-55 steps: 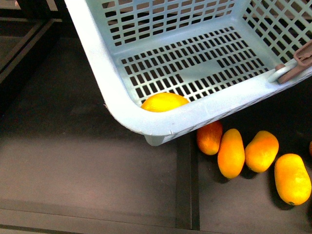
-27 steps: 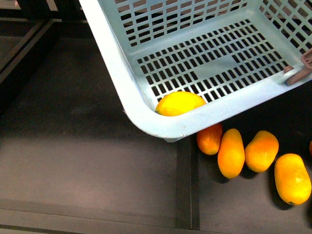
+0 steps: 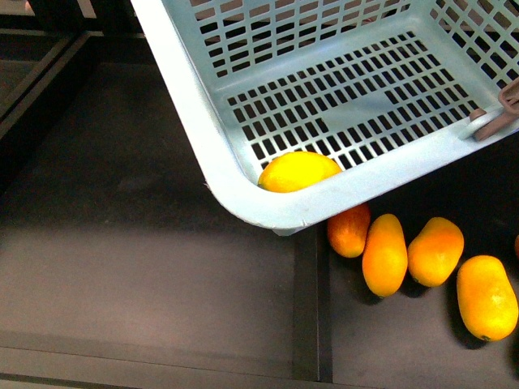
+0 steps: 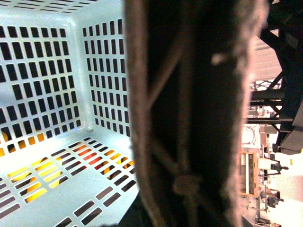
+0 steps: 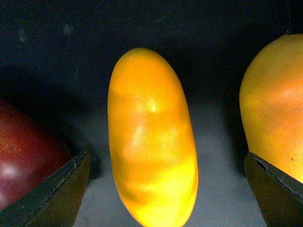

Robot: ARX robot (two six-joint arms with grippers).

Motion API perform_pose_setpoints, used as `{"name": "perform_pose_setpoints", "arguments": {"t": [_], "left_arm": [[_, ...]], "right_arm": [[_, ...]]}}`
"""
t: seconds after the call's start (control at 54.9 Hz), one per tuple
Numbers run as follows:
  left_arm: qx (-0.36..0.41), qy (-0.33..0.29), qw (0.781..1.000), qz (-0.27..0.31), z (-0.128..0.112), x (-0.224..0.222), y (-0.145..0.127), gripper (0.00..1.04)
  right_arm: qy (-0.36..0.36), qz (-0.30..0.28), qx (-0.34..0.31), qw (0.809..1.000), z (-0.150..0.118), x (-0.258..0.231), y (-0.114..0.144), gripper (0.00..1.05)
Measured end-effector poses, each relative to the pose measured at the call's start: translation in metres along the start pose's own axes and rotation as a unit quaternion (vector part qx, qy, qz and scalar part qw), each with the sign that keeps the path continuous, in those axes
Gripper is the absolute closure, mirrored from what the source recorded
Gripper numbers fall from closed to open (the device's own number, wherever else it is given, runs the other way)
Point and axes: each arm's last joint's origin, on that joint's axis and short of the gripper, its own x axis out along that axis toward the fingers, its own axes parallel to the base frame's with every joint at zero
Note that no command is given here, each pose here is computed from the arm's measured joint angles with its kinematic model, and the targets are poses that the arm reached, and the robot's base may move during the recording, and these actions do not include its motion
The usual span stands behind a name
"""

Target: Pick lemon and mango into basket

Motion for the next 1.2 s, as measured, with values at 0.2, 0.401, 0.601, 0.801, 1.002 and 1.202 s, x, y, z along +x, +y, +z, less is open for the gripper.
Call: {"name": "perform_pose_setpoints", "arguments": {"t": [0.2,0.401,0.601,0.801,1.002,1.202], "left_arm": [[0.0,0.0,1.0,0.0,0.0,0.0,0.0,1.01],[0.0,-0.001,1.0,0.0,0.0,0.0,0.0,1.01],[0.0,-0.001,1.0,0.0,0.0,0.0,0.0,1.01],[-0.001,0.0,1.0,0.0,0.0,0.0,0.0,1.01],[0.0,-0.002,1.0,0.001,0.0,0.0,0.0,1.01],[0.0,-0.002,1.0,0.001,0.0,0.0,0.0,1.01]], "right_arm": [[0.005,-0.001,0.012,1.0,0.001,0.015,0.004,0.09],[0.012,-0.003,0.017,1.0,0.002,0.027,0.009,0.09],[0.012,-0.005,0.028,1.0,0.003,0.032,0.01,0.29],[0.01,0.001,0.037,0.999,-0.001,0.026,0.005,0.51],[-0.02,0.021,0.056,0.998,0.003,-0.009,-0.01,0.52],[-0.089,0.045,0.062,0.993,0.025,-0.07,-0.028,0.52]]}}
